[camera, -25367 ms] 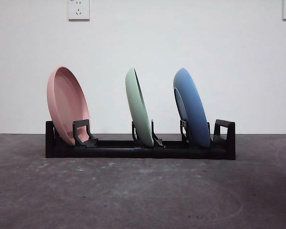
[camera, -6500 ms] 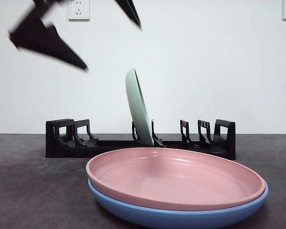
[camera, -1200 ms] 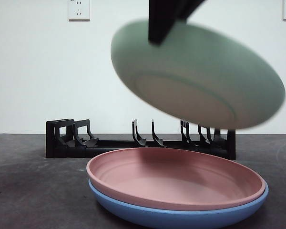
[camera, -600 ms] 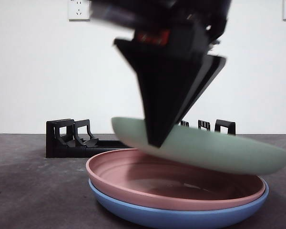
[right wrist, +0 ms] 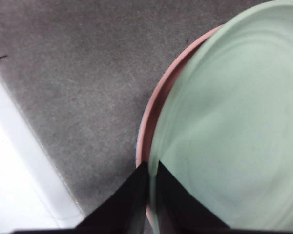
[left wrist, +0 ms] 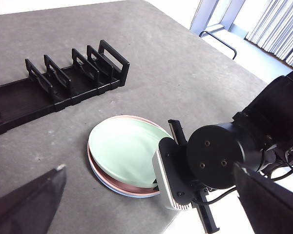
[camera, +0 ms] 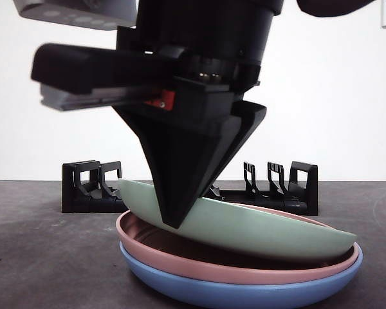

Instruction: Place the plate

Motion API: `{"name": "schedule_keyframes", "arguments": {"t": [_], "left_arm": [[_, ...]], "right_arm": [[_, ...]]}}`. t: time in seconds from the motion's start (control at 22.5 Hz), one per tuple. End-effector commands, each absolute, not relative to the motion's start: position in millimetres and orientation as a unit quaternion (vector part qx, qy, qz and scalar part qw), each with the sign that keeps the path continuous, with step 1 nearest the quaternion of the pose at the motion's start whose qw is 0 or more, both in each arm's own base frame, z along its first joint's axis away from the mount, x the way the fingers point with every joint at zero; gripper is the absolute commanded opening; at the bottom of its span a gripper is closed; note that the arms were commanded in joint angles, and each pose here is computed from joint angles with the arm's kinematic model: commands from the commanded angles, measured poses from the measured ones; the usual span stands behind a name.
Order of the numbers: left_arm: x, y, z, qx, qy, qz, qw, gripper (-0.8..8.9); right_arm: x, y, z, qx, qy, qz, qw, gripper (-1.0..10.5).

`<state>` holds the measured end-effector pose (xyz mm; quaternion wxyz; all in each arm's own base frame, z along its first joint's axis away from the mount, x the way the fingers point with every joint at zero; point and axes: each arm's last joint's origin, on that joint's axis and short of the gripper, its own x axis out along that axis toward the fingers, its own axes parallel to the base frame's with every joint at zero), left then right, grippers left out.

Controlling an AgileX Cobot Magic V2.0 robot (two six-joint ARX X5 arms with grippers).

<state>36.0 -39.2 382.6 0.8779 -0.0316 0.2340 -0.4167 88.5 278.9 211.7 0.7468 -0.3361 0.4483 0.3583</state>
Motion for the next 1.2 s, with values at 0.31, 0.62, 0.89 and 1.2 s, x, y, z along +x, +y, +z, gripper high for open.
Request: {"name": "schedule_keyframes", "arguments": {"t": [0.31, 0.62, 0.89, 1.2], "left_arm": [[34, -38, 388, -0.034, 0.222, -0.421, 0.879, 5.59], [36, -38, 389, -0.024, 0.213, -0.409, 0.887, 5.59], [39, -41, 390, -0.023, 0.207, -0.400, 0.892, 5.59], [43, -43, 392, -0.024, 0.203, -0.401, 0.893, 5.59]], "right_arm": [[84, 283, 219, -0.337, 0.436, 0.344, 0.761, 3.7], [82, 250, 291, -0.227, 0.416, 0.346, 0.810, 4.0], [86, 175, 353, -0.089, 0.352, 0.347, 0.865, 4.0], [64, 100, 390, 0.017, 0.269, 0.353, 0.896, 4.0]]}}
